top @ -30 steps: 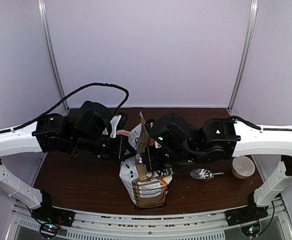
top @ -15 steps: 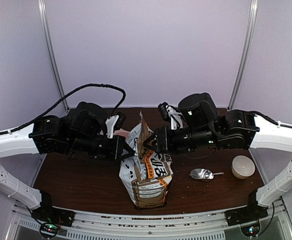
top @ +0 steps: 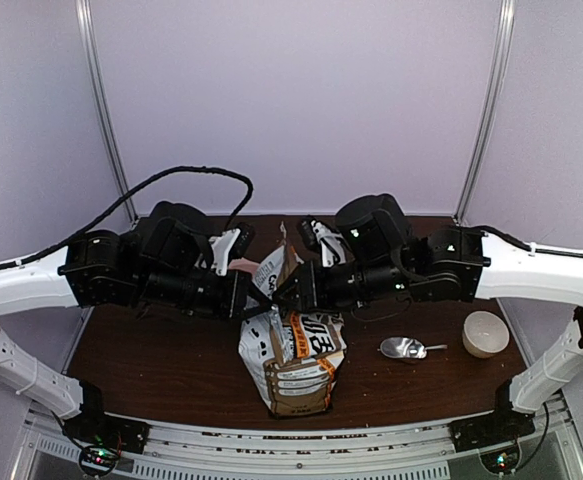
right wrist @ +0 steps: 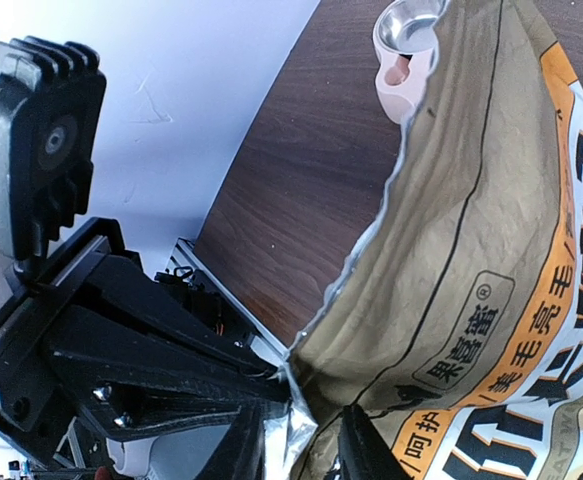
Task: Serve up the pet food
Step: Open the pet food bag at the center of the board.
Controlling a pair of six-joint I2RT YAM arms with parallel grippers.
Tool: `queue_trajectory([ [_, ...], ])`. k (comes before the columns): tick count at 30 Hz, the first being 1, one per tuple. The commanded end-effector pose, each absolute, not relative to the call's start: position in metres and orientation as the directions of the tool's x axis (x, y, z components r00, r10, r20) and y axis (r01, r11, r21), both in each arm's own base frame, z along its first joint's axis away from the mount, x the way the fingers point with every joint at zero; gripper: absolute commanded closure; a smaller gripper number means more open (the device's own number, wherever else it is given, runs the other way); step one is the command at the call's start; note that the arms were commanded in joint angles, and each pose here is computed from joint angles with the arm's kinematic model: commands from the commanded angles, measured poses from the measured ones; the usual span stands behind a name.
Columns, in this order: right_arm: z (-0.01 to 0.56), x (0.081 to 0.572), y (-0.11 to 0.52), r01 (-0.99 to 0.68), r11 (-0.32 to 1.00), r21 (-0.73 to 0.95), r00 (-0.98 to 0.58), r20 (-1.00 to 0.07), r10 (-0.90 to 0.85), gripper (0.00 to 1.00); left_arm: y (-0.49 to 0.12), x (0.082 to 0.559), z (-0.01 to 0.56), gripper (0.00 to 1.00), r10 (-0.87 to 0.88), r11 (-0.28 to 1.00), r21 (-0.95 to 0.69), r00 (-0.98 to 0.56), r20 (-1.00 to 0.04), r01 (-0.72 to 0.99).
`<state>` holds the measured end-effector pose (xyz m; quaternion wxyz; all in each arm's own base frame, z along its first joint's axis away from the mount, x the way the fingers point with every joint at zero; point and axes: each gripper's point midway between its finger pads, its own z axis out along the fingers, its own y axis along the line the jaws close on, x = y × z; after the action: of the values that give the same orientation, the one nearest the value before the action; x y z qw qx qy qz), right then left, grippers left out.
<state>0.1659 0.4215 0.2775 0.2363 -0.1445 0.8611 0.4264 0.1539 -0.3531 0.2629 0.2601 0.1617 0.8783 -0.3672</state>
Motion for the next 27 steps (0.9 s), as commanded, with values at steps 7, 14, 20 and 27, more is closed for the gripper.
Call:
queue_trajectory([
  [7, 0.266, 0.178, 0.424, -0.419, 0.607, 0.675, -0.858, -0.513, -0.023, 0.79, -0.357, 0.156, 0.263, 1.00, 0.114, 0.667, -0.549, -0.797, -0.593, 0.504],
  [14, 0.268, 0.177, 0.430, -0.428, 0.581, 0.692, -0.861, -0.508, -0.029, 0.80, -0.359, 0.156, 0.263, 1.00, 0.120, 0.663, -0.549, -0.796, -0.594, 0.509],
  [20, 0.264, 0.176, 0.433, -0.431, 0.578, 0.693, -0.863, -0.503, -0.041, 0.83, -0.359, 0.156, 0.264, 1.00, 0.121, 0.660, -0.549, -0.794, -0.596, 0.513],
  [27, 0.263, 0.172, 0.437, -0.442, 0.563, 0.698, -0.866, -0.496, -0.065, 0.85, -0.362, 0.156, 0.264, 1.00, 0.132, 0.654, -0.548, -0.791, -0.598, 0.523],
])
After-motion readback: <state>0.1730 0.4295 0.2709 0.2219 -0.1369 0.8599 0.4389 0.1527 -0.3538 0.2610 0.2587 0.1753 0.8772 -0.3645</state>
